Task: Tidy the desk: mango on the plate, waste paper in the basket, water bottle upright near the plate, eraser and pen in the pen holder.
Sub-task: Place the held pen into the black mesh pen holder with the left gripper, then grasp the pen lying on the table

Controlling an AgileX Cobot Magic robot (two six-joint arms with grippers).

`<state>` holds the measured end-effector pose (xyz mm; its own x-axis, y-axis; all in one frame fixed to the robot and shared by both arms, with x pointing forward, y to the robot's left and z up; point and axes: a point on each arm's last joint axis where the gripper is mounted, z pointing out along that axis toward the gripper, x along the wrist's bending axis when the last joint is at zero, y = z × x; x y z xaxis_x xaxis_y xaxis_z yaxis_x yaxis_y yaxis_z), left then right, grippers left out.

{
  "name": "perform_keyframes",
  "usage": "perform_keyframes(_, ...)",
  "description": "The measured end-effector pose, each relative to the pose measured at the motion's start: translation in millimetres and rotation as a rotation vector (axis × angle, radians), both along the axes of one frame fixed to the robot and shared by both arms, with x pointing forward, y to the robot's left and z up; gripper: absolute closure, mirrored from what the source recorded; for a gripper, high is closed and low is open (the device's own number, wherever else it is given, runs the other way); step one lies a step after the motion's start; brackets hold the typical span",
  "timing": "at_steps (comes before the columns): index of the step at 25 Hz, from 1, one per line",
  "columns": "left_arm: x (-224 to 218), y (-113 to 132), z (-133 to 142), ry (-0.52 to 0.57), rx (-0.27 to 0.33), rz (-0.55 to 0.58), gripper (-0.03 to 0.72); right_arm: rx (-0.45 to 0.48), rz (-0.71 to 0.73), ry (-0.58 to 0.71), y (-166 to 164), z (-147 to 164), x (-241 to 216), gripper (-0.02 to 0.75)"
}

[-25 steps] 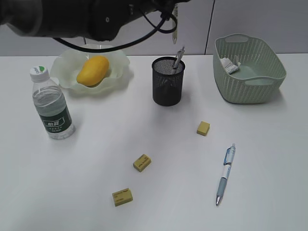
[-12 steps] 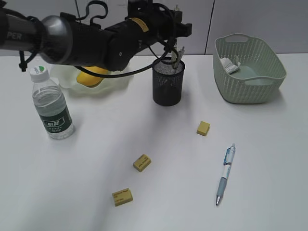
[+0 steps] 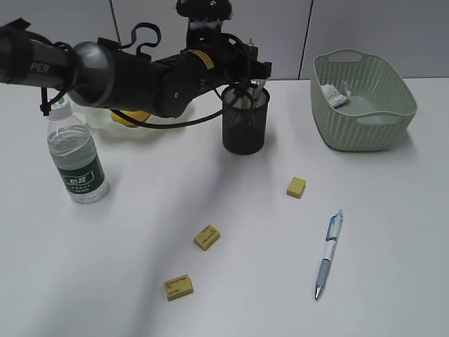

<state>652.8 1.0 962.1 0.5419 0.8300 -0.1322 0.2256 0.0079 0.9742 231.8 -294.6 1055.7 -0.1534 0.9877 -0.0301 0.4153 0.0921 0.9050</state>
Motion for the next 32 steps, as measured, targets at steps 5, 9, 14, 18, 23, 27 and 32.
perform_keyframes(5, 0, 2, -5, 0.044, 0.029, 0.000, 0.541, 0.000, 0.000, -0.001, 0, 0, 0, 0.332)
perform_keyframes(9, 0, 4, -9, 0.083, 0.055, 0.002, 0.392, 0.000, 0.000, 0.000, 0, 0, 0, 0.332)
perform_keyframes(14, 0, 6, -12, 0.124, 0.081, 0.002, 0.144, 0.000, 0.000, 0.000, 0, 0, 0, 0.332)
perform_keyframes(18, -4, 8, 4, 0.135, 0.091, -0.004, 0.112, 0.000, 0.000, 0.000, 0, 0, 0, 0.332)
perform_keyframes(23, -16, 16, 49, 0.148, 0.110, -0.017, 0.108, 0.000, 0.000, 0.000, 0, 0, 0, 0.332)
perform_keyframes(27, -33, 27, 82, 0.216, 0.170, -0.031, 0.120, 0.000, 0.000, 0.000, 0, 0, 0, 0.332)
perform_keyframes(32, -65, 47, 121, 0.364, 0.240, -0.046, 0.144, 0.000, 0.000, 0.000, 0, 0, 0, 0.332)
